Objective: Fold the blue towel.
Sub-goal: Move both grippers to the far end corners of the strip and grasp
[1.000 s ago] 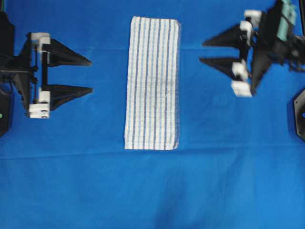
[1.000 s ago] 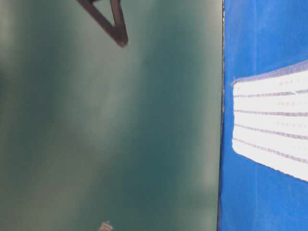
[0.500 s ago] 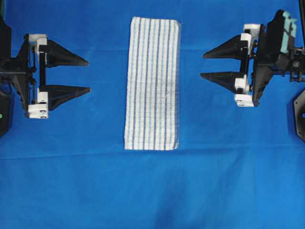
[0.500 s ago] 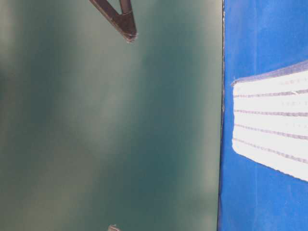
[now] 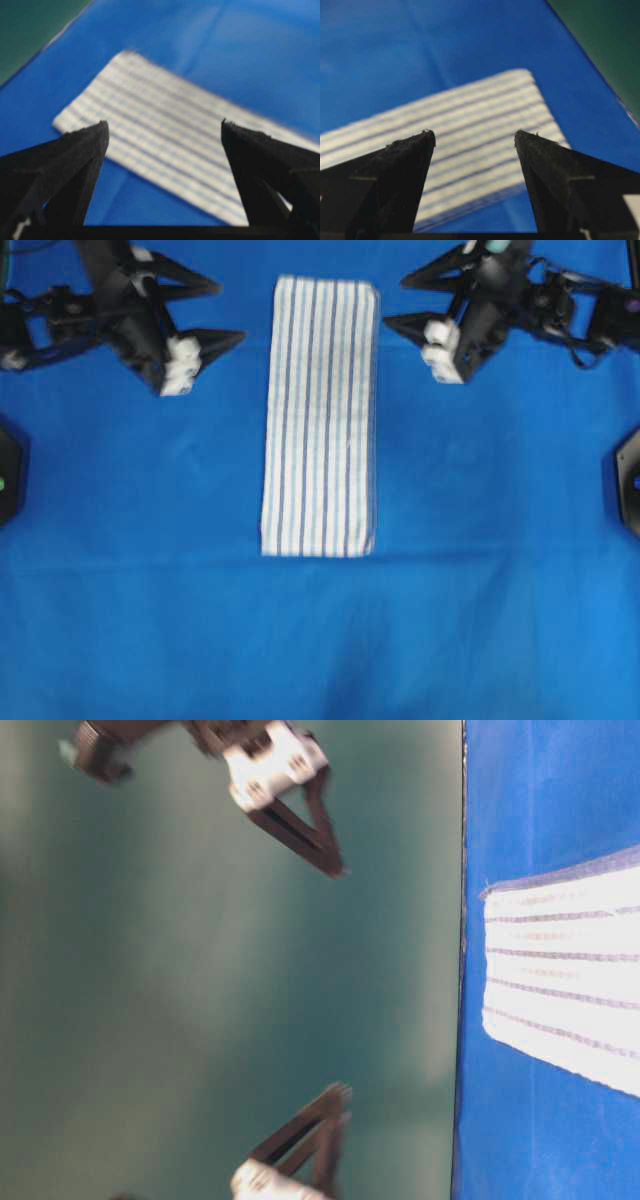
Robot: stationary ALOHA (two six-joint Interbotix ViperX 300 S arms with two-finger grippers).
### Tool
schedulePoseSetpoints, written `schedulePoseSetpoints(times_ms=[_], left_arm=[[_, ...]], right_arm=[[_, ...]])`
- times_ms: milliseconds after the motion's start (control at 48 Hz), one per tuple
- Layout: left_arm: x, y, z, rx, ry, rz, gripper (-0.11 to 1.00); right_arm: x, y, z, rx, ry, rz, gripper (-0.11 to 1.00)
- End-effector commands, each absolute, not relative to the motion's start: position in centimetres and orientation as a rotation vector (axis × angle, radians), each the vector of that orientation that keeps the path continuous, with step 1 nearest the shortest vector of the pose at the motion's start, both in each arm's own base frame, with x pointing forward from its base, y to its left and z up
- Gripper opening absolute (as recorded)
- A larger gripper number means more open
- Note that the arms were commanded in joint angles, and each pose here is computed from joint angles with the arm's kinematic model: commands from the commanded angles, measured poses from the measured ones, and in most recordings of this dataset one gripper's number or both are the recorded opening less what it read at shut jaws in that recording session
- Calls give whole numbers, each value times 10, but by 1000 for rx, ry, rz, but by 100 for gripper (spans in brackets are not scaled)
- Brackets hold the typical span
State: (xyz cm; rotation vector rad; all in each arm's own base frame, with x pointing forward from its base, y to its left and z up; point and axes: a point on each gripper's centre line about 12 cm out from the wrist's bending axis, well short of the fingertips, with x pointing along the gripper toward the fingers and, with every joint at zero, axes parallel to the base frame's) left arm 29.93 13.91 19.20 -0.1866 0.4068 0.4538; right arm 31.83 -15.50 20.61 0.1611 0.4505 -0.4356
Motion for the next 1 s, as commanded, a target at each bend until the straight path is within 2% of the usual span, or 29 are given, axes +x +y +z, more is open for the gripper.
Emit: schedulePoseSetpoints(times_ms=[0, 208, 500, 854, 979], left_arm=[[315, 161, 181, -200, 423, 491, 88], [337, 198, 141, -227, 475, 551, 88], [357, 232, 108, -245, 503, 595, 88], [362, 241, 79, -262, 555, 604, 87], [361, 241, 70, -262, 576, 603, 81]], right_arm=[[328, -173, 200, 181, 461, -469, 66], [336, -202, 165, 226, 535, -526, 67], [340, -223, 126, 263, 595, -560, 67], [341, -237, 97, 285, 625, -578, 67], [340, -239, 96, 281, 625, -581, 66]])
